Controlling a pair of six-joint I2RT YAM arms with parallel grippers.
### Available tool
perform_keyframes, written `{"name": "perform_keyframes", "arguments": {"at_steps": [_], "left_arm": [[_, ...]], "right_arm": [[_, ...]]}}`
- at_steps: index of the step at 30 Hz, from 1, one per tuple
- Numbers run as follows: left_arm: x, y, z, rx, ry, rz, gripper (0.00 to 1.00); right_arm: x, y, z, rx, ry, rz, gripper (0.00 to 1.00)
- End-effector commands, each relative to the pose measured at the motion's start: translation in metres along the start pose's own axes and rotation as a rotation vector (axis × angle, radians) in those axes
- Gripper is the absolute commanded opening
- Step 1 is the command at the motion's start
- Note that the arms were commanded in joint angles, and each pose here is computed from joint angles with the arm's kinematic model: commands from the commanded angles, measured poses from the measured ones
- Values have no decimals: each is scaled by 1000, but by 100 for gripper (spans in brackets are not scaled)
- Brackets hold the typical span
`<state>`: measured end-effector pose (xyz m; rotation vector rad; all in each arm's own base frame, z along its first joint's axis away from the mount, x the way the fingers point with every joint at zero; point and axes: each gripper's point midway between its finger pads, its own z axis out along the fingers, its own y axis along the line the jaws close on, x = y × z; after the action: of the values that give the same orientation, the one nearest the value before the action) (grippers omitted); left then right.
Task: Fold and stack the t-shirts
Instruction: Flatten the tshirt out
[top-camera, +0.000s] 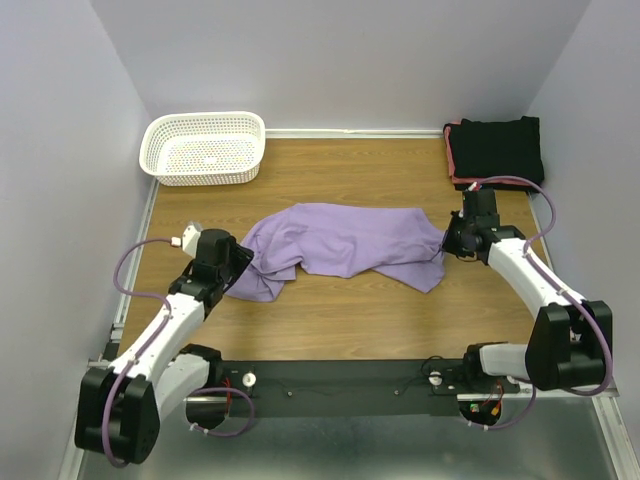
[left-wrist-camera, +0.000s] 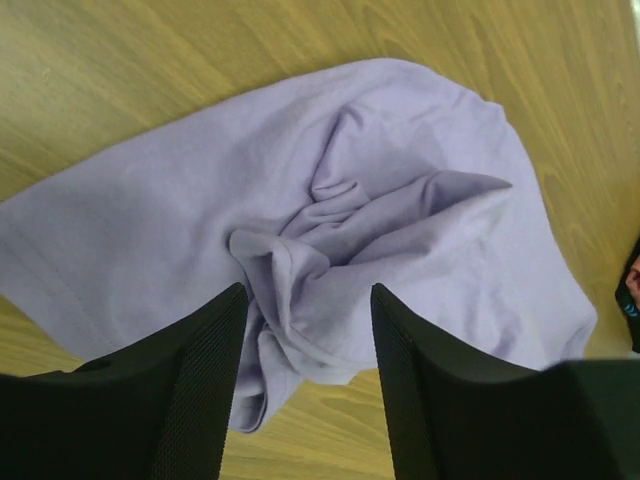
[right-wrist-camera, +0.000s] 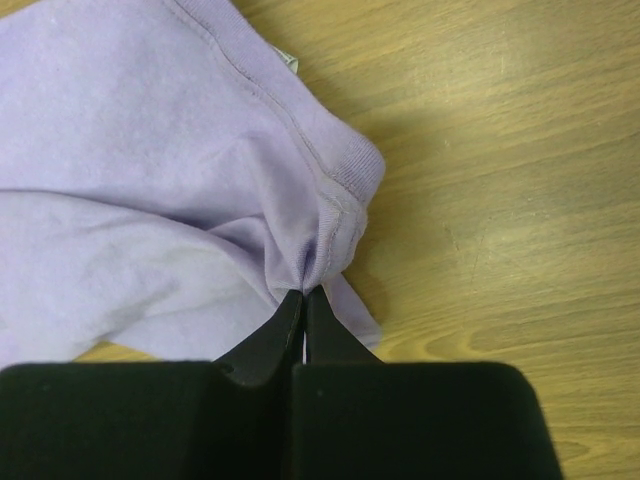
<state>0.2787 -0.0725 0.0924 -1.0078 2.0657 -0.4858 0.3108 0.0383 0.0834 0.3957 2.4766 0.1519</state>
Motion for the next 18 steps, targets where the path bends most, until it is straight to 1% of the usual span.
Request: {"name": "perform_keyframes", "arguments": {"at_steps": [1,4,7,10,14,18], "left_arm": [[6,-7,14,-8,50,-144,57],[14,-2,24,-44,81,-159,55],[15,3,29,-75,83,-180,53],[14,2,35,-72,75,-189,51],[14,0,41,-84,79,-178,49],[15,2,46,-102,81,-167,39]], "right_arm": [[2,1,-4,-23,-13,-3,5],[4,-1,-4,-22,-13,-1,5],[5,0,-4,-26,-16,-3,5],[7,-1,-3,-25,-14,-6,5],[9,-1,-1,-24,-9,-6,5],[9,-1,0,-25,-7,-7,5]]}}
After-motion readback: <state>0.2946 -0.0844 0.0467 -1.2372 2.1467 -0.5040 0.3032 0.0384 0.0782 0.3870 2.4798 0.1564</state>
